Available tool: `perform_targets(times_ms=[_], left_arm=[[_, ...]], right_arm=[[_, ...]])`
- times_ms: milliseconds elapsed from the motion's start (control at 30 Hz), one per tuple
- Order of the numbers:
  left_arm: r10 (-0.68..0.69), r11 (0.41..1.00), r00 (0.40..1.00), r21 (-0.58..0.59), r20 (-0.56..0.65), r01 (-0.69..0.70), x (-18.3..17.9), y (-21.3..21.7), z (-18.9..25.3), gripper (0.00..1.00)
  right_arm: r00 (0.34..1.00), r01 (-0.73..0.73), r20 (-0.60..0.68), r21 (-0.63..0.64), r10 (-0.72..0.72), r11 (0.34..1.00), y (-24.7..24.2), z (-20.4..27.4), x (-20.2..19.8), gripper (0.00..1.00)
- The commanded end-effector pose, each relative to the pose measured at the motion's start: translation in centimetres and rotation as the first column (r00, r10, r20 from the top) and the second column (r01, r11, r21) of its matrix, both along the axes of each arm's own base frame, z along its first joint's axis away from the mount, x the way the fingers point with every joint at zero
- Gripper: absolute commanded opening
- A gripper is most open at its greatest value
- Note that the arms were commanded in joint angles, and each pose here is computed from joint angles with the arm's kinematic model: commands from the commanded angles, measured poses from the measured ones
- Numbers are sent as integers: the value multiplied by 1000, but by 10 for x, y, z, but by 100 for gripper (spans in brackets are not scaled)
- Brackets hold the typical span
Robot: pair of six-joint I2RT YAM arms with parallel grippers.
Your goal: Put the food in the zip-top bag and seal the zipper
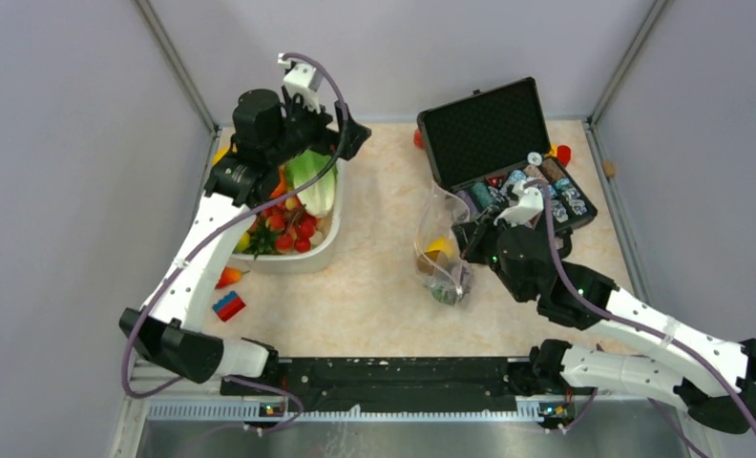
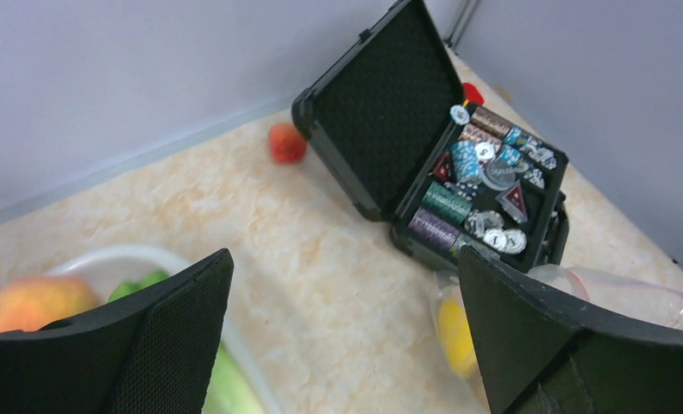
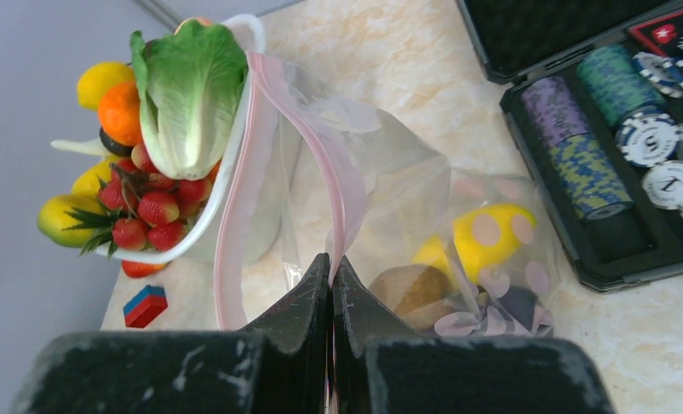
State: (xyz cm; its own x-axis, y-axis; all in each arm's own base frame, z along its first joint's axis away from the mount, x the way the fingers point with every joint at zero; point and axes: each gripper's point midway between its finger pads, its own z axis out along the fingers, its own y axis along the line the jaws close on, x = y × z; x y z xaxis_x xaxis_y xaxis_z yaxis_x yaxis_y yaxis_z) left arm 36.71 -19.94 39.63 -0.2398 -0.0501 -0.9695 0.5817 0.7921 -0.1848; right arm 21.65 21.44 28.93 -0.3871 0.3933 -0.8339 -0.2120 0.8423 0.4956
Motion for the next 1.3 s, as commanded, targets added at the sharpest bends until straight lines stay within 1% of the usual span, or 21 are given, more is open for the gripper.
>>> perform_targets(times_ms=[0,100,267,400,567,667,767,933,1000,1067,1167,1267], left_arm=[[-73,994,997,-80,16,74,22,-26,15,99],[-118,989,993,-86,-12,116,40,-42,4,99],[-99,994,990,-47,-100,95,86,-56,-33,99],[-92,993,984,-87,-151,80,123,-73,-66,99],[-59,993,978,-110,-201,37,160,-88,-108,93],[-26,998,981,-67,-192,14,173,-96,-129,90],[12,1000,985,-1,-174,-12,186,-103,-162,88],[55,998,985,27,-166,-51,206,-112,-203,89],[98,994,988,57,-118,-92,217,-114,-211,90],[144,986,985,95,-94,-135,225,-113,-221,90],[168,983,982,94,-80,-160,236,-114,-237,90],[145,986,986,93,-79,-137,245,-122,-258,90]], right_arm=[[996,77,35,6,-77,997,-26,11,-1,0],[994,100,37,5,-100,995,-34,12,-2,0],[994,104,38,-15,-103,994,-37,12,-3,0],[994,104,25,-15,-103,995,-37,9,-4,0],[995,102,15,-14,-102,995,-37,9,-4,0],[995,102,10,-21,-102,995,-37,9,-5,0],[995,102,10,-17,-102,995,-36,10,-4,0],[996,92,10,-15,-92,996,-34,12,-5,0],[996,90,7,-20,-90,996,-33,12,-5,0],[996,89,5,-28,-89,996,-33,13,-4,0],[996,90,1,-40,-90,995,-32,13,-4,0],[996,89,-2,-48,-90,995,-30,12,-3,0]])
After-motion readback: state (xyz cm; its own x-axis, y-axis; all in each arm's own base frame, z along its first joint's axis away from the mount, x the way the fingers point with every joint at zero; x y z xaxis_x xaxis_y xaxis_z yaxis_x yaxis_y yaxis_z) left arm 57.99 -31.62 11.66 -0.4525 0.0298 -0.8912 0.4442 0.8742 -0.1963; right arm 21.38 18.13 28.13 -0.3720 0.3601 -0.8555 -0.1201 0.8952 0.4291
